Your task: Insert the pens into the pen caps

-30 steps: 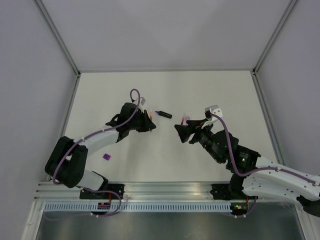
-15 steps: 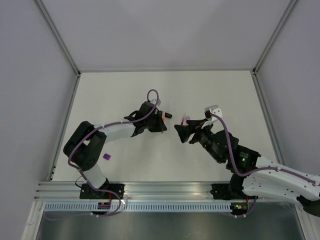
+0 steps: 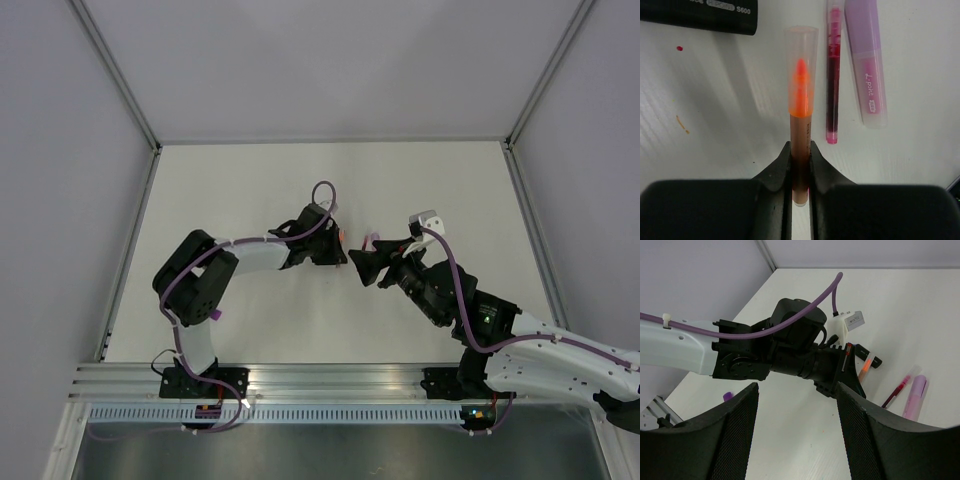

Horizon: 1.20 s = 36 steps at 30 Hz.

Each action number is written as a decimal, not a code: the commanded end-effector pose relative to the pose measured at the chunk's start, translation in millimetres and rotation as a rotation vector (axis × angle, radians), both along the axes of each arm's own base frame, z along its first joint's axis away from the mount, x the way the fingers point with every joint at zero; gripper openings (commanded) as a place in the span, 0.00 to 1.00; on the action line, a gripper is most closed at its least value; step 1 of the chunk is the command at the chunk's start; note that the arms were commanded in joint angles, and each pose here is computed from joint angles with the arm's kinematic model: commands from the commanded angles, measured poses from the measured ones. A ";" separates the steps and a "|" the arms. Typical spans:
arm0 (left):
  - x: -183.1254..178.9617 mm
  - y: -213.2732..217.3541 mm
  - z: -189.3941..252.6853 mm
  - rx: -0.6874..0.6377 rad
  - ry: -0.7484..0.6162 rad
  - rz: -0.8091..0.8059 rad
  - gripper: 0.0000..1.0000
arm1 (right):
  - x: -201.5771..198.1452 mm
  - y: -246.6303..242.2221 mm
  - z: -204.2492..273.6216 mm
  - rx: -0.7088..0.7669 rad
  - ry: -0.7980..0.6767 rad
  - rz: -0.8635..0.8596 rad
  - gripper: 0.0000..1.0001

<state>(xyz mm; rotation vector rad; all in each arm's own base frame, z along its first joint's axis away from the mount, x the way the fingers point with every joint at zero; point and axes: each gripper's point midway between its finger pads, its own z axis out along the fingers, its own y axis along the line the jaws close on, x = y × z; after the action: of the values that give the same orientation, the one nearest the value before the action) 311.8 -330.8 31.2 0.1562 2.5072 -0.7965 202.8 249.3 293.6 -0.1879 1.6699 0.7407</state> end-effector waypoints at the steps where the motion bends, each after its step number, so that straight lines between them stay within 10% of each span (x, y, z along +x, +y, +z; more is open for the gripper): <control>1: 9.7 -14.9 9.1 -0.029 -0.007 0.015 0.15 | -0.7 -0.6 12.7 0.027 -0.022 0.003 0.69; 24: 2.2 -26.7 37.4 -0.116 0.001 -0.026 0.33 | -2.2 -4.0 10.6 0.013 -0.012 0.003 0.69; 32: -2.1 30.0 116.8 -0.042 -0.185 0.042 0.37 | 8.4 -8.2 5.2 -0.074 -0.037 -0.046 0.70; 36: -12.1 74.4 162.1 -0.041 -0.342 0.131 0.55 | 25.0 -1.8 7.0 -0.152 -0.036 -0.064 0.72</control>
<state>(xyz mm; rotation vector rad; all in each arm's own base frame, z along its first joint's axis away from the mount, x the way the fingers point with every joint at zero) 301.4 -294.0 178.8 0.1288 2.2245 -0.8460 213.6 247.3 283.1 -0.2360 1.7038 0.6288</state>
